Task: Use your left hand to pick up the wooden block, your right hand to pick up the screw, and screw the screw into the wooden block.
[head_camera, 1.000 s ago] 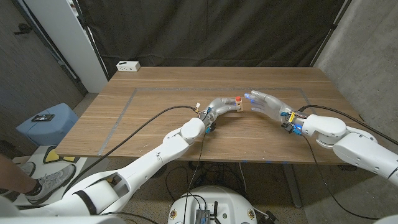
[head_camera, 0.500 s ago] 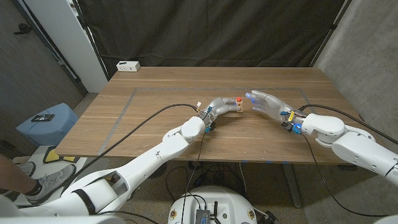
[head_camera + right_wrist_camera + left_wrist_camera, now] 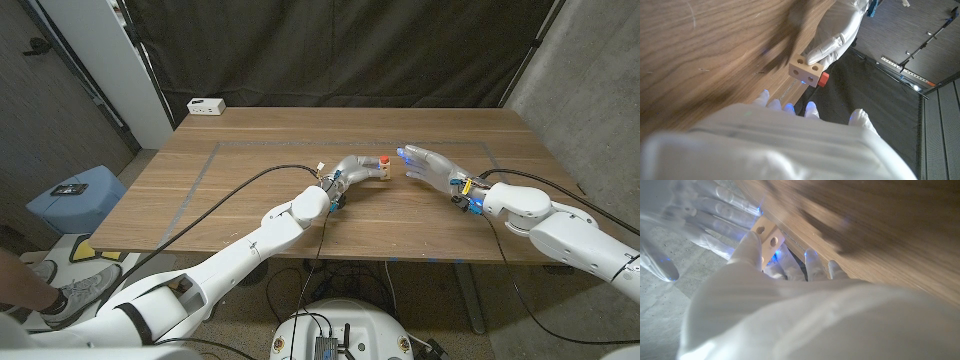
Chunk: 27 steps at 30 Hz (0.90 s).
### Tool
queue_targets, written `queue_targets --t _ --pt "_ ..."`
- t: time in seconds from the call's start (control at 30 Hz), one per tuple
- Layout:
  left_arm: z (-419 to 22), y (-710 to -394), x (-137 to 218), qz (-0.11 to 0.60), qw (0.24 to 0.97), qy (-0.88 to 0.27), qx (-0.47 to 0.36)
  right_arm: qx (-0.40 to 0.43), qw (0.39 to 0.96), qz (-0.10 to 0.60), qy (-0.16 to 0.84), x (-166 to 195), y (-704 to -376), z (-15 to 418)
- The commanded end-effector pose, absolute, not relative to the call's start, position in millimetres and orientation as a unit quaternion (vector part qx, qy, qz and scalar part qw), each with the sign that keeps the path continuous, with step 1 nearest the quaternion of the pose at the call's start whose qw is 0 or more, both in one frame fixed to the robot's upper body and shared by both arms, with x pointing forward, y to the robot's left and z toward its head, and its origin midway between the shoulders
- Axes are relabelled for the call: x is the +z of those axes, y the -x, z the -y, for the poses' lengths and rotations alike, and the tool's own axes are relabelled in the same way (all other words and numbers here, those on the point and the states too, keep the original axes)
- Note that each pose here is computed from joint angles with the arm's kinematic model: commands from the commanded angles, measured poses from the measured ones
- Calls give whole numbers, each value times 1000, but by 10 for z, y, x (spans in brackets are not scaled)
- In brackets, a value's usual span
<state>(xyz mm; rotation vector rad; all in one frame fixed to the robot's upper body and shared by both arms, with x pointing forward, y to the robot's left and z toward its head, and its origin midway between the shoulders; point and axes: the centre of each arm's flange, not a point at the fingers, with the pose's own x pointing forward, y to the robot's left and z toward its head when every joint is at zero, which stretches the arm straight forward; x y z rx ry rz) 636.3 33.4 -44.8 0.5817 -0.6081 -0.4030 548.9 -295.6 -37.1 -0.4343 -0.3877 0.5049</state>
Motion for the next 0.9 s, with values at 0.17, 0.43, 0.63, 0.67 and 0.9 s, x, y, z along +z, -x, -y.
queue_targets --t 0.17,0.43,0.63,0.67,0.9 --pt "-332 -6356 -444 293 892 -284 -192 254 928 187 198 -435 -5560 2937" --pt "-331 -6347 -449 293 892 -284 -192 264 925 188 199 -446 -5574 2902" --pt "-331 -6339 -456 293 893 -284 -192 271 922 190 201 -444 -5584 2865" --pt "-331 -6337 -458 293 893 -284 -192 272 922 190 201 -444 -5584 2857" --pt "-328 -6326 -472 291 894 -282 -193 277 918 193 206 -436 -5587 2818"
